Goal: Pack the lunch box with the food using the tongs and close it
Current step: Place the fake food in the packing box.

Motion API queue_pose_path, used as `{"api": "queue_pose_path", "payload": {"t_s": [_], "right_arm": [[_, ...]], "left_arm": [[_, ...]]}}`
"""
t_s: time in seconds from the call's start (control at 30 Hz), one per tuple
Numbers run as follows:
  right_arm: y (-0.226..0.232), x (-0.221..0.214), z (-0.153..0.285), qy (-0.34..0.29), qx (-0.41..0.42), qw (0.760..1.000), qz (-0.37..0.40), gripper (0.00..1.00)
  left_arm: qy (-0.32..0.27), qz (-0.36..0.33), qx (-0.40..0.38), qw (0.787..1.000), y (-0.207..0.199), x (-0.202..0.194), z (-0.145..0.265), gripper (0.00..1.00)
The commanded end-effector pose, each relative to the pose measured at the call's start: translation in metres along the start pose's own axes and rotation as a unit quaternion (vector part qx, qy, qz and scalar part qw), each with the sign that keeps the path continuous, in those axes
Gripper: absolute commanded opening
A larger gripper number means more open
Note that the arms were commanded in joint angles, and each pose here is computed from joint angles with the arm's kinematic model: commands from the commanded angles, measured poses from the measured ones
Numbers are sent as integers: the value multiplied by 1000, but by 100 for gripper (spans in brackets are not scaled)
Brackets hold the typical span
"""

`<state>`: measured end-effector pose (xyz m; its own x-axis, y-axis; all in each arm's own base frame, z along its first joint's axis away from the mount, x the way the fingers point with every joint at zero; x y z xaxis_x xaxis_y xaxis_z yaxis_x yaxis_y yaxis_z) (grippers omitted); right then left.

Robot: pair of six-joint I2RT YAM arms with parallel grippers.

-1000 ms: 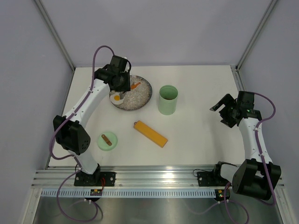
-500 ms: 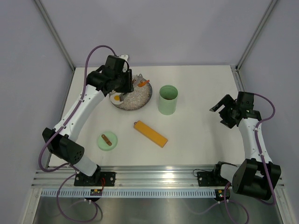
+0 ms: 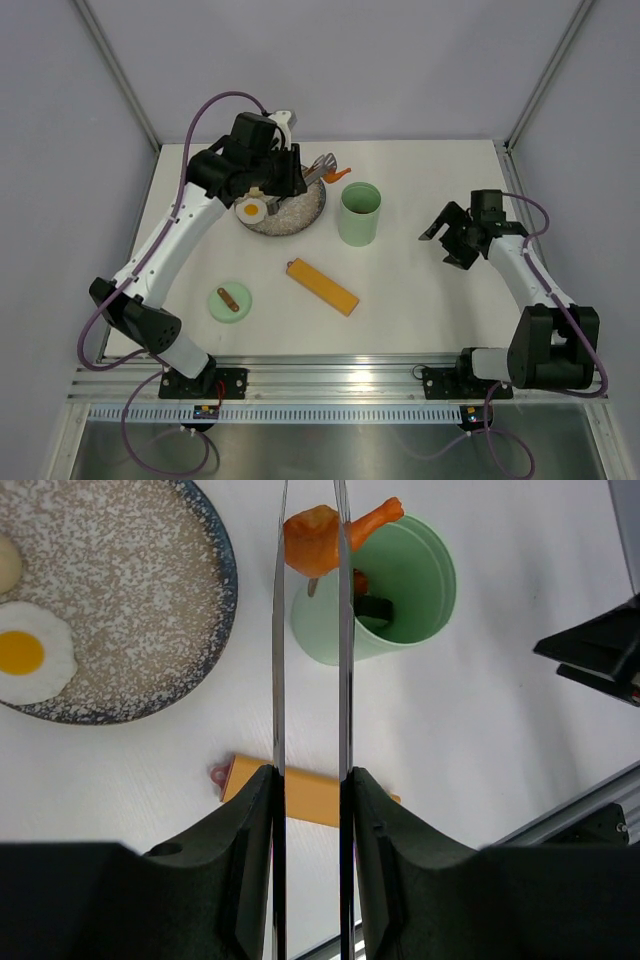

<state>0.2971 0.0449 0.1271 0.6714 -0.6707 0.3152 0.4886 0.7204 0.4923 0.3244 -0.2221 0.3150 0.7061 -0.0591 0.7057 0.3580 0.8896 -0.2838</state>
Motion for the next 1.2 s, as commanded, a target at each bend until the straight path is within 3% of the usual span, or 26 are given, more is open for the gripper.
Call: {"api": "queue_pose_path", "payload": {"t_s": [0.0,0.67,0.93,1.17], "right_arm": [[33,12,-6,-26,28,999,17,92],[43,11,-15,-21,22,999,25,93],[42,12,-14,-22,21,999,27,92],[40,11,-15,-22,17,999,27,92]], "left_arm": [[-59,-9,-60,996,-30,31,25,0],[-13,-22,-105,994,-61,6,-6,0],[6,-22,-108,994,-62,-4,-18,26],[8,-22,-107,994,-62,-6,-20,30]]}}
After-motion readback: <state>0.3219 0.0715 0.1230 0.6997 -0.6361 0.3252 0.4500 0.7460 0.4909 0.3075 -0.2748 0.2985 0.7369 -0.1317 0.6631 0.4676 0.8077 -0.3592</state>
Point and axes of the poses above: each gripper's point midway between its finger pads, its own z axis back along the fingers, its own y axis along the line the jaws close on, x = y × z, the point moved 2 cm from there along z, back along the fingers, and after that the axes turned 2 degrees about -z, right-handed, at the moved point
